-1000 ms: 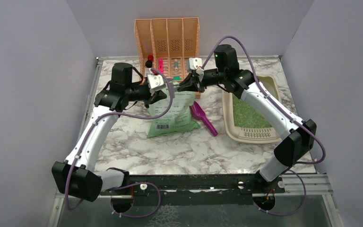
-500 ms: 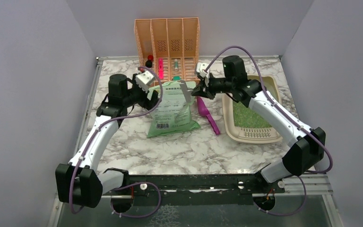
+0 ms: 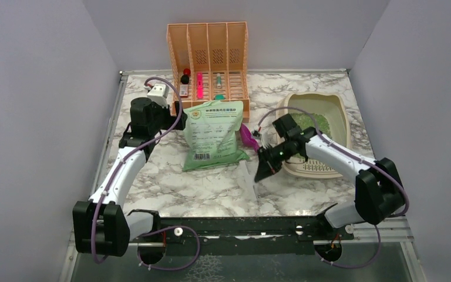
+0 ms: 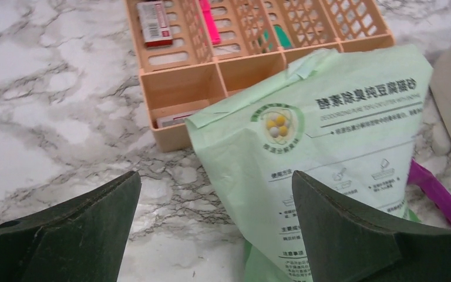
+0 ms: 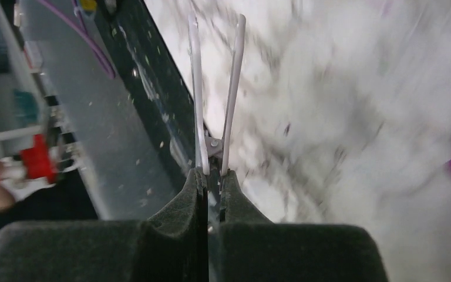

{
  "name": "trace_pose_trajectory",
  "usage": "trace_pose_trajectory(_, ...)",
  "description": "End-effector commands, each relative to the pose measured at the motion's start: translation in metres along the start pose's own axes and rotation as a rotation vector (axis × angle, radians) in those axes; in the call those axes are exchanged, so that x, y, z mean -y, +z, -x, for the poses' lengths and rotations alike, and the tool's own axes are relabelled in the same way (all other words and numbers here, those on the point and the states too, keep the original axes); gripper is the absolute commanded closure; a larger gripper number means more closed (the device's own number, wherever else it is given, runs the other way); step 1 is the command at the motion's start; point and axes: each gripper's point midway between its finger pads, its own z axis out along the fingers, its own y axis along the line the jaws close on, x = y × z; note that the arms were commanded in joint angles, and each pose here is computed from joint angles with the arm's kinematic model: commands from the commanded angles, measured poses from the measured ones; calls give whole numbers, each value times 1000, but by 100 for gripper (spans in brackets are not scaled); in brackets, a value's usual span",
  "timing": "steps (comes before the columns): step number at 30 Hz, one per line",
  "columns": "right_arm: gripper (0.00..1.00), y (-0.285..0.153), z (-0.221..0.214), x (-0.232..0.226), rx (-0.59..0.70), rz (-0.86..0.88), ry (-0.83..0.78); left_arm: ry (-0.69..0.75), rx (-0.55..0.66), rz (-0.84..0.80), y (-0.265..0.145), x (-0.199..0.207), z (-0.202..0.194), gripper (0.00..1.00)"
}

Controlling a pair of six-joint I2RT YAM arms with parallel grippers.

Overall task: Fill the litter box with clean litter
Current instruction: Place the clamp at the center of the board.

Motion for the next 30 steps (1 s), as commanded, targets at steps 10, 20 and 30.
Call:
trace_pose_trajectory(10, 80, 26, -60, 37, -186, -153, 380, -279, 29, 147, 35, -49, -8, 1)
trace_pose_trajectory(20, 54, 13, -34, 61, -177, -339, 366, -319, 39, 72, 56, -50, -17, 1)
trace_pose_trajectory(30, 0, -47, 126, 73, 312, -449, 203, -334, 25, -144, 72, -25, -15, 2)
